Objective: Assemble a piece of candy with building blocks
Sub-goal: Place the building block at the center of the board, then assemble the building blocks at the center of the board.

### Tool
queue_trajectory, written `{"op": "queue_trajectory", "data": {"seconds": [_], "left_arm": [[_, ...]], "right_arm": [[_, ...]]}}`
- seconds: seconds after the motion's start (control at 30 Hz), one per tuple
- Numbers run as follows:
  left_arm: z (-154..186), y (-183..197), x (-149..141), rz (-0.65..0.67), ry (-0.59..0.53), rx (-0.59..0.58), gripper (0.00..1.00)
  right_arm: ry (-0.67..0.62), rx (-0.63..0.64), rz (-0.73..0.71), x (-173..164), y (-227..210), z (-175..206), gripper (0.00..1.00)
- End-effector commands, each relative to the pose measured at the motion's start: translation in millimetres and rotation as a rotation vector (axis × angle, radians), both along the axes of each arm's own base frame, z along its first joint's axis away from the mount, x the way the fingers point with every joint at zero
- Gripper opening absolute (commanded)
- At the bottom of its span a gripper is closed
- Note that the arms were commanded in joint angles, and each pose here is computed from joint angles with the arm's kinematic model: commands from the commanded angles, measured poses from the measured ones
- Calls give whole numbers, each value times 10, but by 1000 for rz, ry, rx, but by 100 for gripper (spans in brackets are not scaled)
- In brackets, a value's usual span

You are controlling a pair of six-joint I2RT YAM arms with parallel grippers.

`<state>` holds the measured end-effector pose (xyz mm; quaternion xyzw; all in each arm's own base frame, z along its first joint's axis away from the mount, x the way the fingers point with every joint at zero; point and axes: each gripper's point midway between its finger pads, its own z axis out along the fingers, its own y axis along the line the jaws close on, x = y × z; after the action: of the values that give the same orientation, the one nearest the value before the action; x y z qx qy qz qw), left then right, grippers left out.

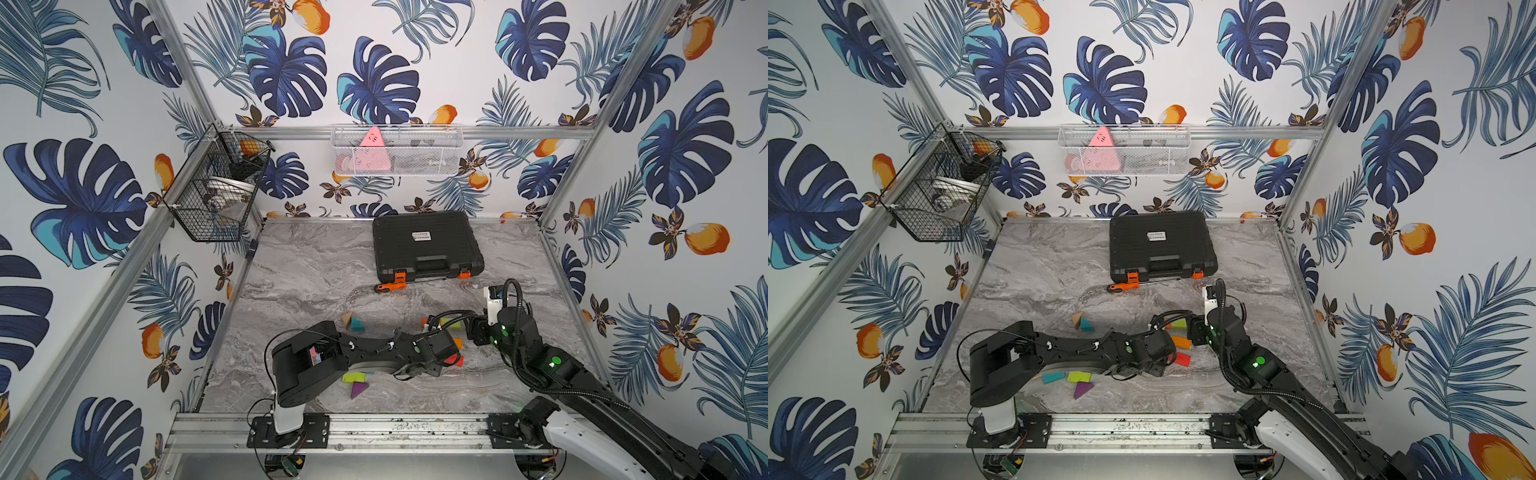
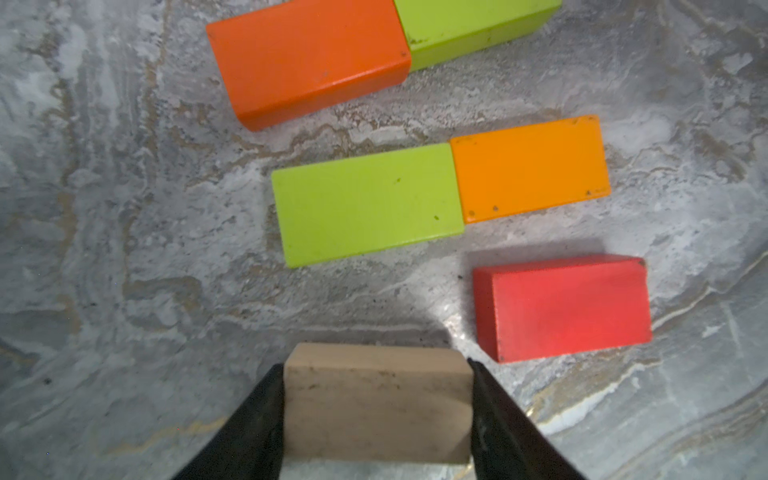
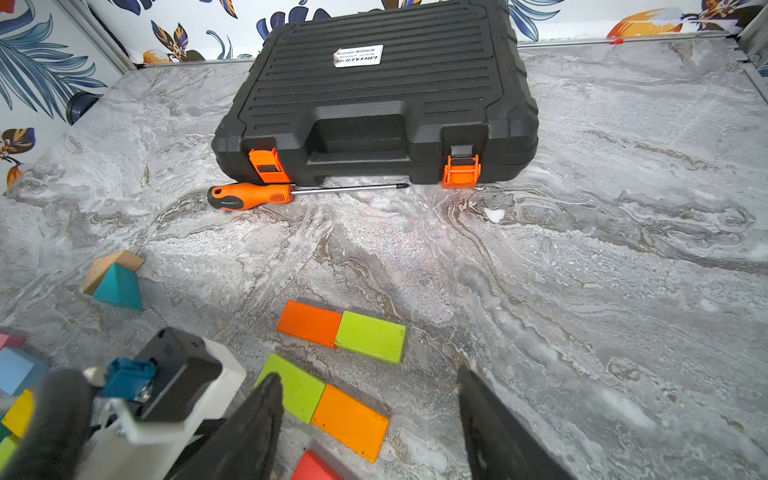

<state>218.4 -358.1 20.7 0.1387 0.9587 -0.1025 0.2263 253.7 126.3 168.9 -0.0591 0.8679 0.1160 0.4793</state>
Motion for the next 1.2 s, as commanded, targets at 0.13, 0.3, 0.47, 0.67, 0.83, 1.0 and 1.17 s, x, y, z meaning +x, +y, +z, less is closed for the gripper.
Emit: {"op": "queue_trajectory", "data": {"seconds": [0.13,0.3,0.47,0.67,0.83,1.0,1.17], "left_arm": [[-27,-8,-29,11,31,16,62],[-22,-10,-22,18,32,15,68],[43,23,-14,28,18,10,75],[177,62,-11,29,-1,-1,78],[419,188,-36,5,-44,-17,75],[674,496,-181,-105,-117,-43,71],[559,496,-386,-275,-75,-58,70]], "right_arm": [[4,0,2,-1,5,-5,69],[5,0,3,0,9,-5,70],[8,-3,5,1,11,-14,71],[10,-4,2,5,11,-19,72],[14,4,-11,9,0,-15,72],[110,19,-50,-38,-20,5,73],[328,7,-165,-213,-137,-113,72]]}}
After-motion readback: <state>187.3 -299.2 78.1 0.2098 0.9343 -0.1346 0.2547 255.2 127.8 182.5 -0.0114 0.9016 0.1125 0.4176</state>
